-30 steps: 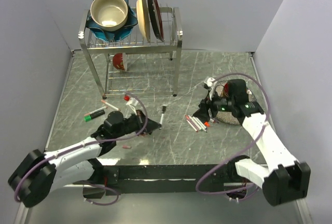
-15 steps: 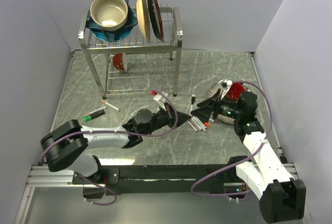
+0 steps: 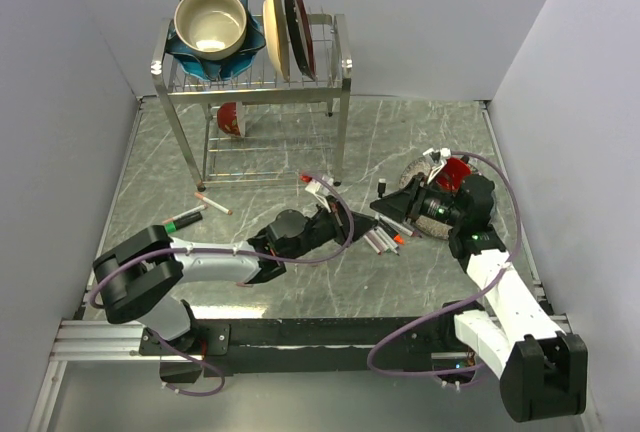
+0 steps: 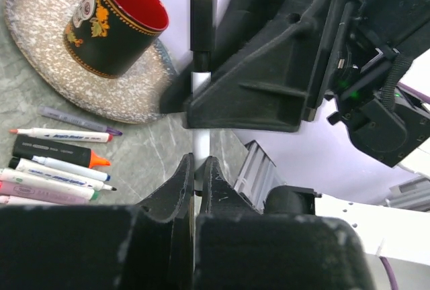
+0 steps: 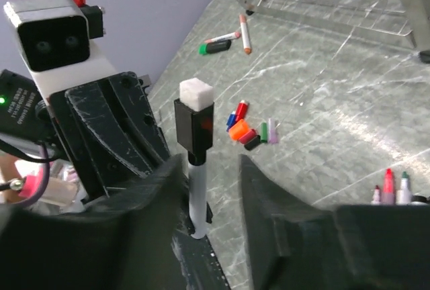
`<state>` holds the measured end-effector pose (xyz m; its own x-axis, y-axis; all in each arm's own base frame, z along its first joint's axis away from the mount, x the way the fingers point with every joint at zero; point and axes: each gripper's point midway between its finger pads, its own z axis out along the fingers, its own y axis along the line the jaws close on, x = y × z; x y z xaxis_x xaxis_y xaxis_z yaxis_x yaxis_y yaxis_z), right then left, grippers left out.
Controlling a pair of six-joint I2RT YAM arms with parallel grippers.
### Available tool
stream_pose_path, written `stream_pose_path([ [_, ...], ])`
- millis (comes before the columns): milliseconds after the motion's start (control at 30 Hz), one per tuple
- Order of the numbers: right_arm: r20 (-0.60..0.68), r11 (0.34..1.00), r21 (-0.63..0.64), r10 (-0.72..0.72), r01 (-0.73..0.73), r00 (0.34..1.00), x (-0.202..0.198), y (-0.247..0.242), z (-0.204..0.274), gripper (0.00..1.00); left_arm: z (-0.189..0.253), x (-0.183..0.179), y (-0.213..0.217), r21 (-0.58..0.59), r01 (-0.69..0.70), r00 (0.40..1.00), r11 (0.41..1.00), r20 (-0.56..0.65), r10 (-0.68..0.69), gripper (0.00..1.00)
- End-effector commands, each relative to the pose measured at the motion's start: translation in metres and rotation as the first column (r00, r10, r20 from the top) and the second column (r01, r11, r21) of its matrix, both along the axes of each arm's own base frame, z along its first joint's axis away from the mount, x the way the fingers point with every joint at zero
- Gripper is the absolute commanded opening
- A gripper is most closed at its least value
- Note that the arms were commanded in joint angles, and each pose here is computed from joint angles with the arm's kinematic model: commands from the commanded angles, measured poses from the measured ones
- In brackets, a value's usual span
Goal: Open the pen caps
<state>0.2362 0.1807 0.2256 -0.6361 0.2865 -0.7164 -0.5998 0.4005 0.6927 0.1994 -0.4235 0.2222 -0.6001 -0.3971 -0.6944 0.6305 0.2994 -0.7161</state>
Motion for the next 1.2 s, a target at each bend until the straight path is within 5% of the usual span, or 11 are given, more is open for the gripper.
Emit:
stream_pose_path([
  [0, 0.052, 0.996, 0.026, 0.086, -0.087, 0.995, -0.011, 0.008, 0.011, 0.09, 0.027, 0.001, -0.008, -0.060, 0.004, 0.998, 0.998, 0.061, 0.000, 0.02],
  [67, 0.105, 0.995, 0.004, 0.102, -0.103, 0.989, -0.011, 0.008, 0.014, 0.00, 0.023, -0.001, -0.008, -0.048, 0.011, 0.999, 0.999, 0.043, -0.009, 0.13],
  [167, 0.204, 0.990, -0.075, 0.132, -0.119, 0.970, -0.011, 0.006, 0.014, 0.00, 0.029, -0.007, 0.004, -0.056, 0.012, 0.997, 0.998, 0.074, -0.008, 0.72],
  [200, 0.189, 0.986, -0.100, 0.147, -0.130, 0.971, -0.014, 0.005, 0.007, 0.00, 0.041, -0.010, 0.012, -0.089, 0.009, 0.995, 0.996, 0.105, 0.000, 0.99],
  [567, 0.267, 0.911, -0.220, 0.401, -0.350, 0.876, -0.040, 0.008, -0.007, 0.00, 0.062, 0.016, 0.034, -0.073, -0.114, 0.986, 0.991, 0.114, 0.122, 0.99],
  [967, 0.261, 0.910, -0.216, 0.403, -0.354, 0.877, -0.040, 0.008, -0.006, 0.00, 0.060, 0.018, -0.011, -0.062, 0.015, 0.994, 0.998, 0.108, -0.008, 0.62],
  [1167, 0.262, 0.913, -0.215, 0.397, -0.348, 0.880, -0.039, 0.008, -0.004, 0.00, 0.053, 0.020, -0.014, -0.051, 0.014, 0.996, 0.999, 0.089, -0.010, 0.52],
])
